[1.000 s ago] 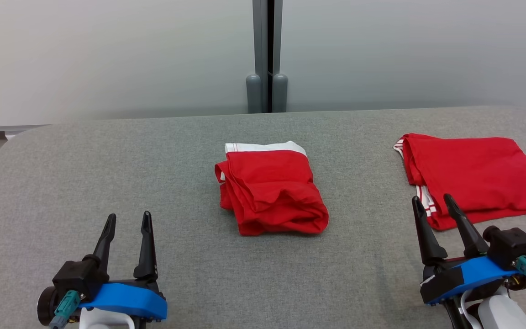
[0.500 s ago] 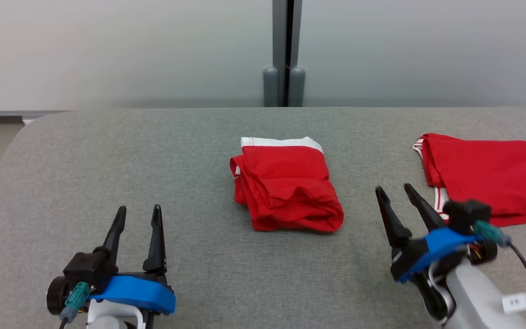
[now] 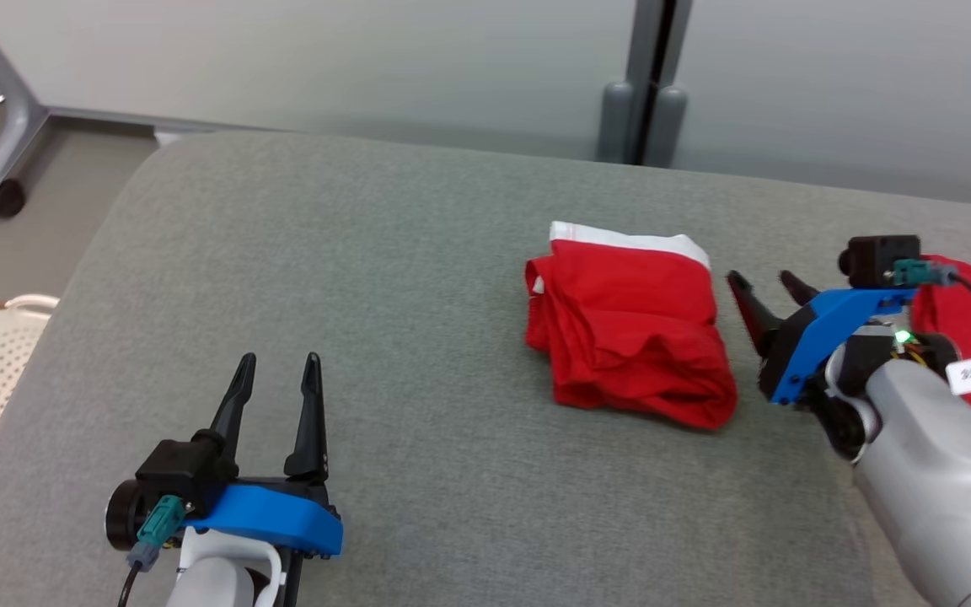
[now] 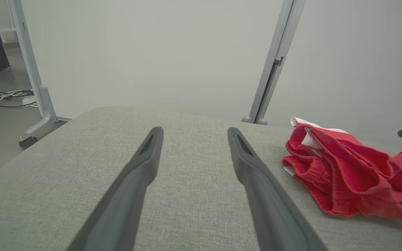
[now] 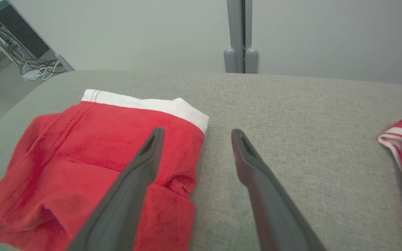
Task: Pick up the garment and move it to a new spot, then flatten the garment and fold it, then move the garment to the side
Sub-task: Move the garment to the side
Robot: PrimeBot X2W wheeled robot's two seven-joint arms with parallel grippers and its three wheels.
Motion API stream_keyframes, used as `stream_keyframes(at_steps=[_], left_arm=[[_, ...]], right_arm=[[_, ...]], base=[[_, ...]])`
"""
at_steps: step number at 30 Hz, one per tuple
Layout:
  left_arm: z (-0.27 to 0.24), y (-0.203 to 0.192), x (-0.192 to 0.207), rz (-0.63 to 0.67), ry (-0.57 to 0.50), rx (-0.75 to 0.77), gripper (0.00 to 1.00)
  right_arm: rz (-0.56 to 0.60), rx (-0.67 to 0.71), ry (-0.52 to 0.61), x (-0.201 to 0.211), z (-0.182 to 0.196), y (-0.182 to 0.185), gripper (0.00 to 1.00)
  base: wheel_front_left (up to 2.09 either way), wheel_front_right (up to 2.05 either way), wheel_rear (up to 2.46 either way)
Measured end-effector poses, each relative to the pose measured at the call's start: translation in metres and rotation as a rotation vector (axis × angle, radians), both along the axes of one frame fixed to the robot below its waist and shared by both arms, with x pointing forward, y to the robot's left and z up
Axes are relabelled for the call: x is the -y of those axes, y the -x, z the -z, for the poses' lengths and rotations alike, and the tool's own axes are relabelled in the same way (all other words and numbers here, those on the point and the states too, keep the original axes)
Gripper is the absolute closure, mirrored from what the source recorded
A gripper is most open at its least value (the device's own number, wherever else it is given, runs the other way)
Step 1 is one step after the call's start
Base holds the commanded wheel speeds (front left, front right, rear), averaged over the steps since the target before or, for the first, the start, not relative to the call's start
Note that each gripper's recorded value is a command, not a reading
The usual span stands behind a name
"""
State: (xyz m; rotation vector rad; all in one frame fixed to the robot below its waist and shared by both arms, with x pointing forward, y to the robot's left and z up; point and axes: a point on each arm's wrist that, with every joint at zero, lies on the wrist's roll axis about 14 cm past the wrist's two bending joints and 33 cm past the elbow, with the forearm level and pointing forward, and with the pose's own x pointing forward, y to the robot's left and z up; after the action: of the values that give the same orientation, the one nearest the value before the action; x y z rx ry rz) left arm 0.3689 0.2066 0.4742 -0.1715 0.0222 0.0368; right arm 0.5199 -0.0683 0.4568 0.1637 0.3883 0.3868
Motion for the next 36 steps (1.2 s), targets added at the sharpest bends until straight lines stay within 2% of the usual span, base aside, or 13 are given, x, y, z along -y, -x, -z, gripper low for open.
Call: stream_keyframes(at_steps=[4,9,13,20,21,22,23,27,32,36], left_arm=[[0.003,0.004,-0.010,-0.029,-0.004,-0.014,0.00],[0.010,0.010,-0.022,-0.070,0.002,-0.038,0.00],[0.014,0.014,-0.030,-0.096,0.004,-0.055,0.00],[0.019,0.012,-0.032,-0.103,0.011,-0.068,0.00],[0.019,0.012,-0.032,-0.102,0.012,-0.068,0.00],[0.018,0.011,-0.031,-0.101,0.014,-0.067,0.00],[0.018,0.010,-0.031,-0.099,0.014,-0.066,0.00],[0.015,0.008,-0.028,-0.090,0.011,-0.056,0.00],[0.008,0.004,-0.023,-0.067,-0.003,-0.031,0.00],[0.002,-0.002,-0.010,-0.025,-0.009,-0.011,0.00]], right_arm=[[-0.010,-0.158,0.032,-0.006,0.027,-0.006,0.00],[-0.037,-0.276,0.028,-0.021,0.047,-0.011,0.00],[-0.051,-0.415,0.064,-0.021,0.075,-0.001,0.00],[-0.089,-0.528,0.045,-0.033,0.089,0.008,0.00],[-0.092,-0.535,0.040,-0.034,0.090,0.009,0.51],[-0.094,-0.536,0.036,-0.035,0.089,0.009,0.66],[-0.096,-0.533,0.033,-0.035,0.088,0.009,1.00],[-0.086,-0.475,0.008,-0.036,0.080,0.008,1.00],[-0.054,-0.333,-0.022,-0.030,0.053,-0.002,1.00],[-0.041,-0.278,-0.039,-0.024,0.035,0.000,1.00]], base=[[0.00,0.00,0.00],[0.00,0.00,0.00],[0.00,0.00,0.00],[0.00,0.00,0.00],[0.00,0.00,0.00],[0.00,0.00,0.00],[0.00,0.00,0.00],[0.00,0.00,0.00],[0.00,0.00,0.00],[0.00,0.00,0.00]])
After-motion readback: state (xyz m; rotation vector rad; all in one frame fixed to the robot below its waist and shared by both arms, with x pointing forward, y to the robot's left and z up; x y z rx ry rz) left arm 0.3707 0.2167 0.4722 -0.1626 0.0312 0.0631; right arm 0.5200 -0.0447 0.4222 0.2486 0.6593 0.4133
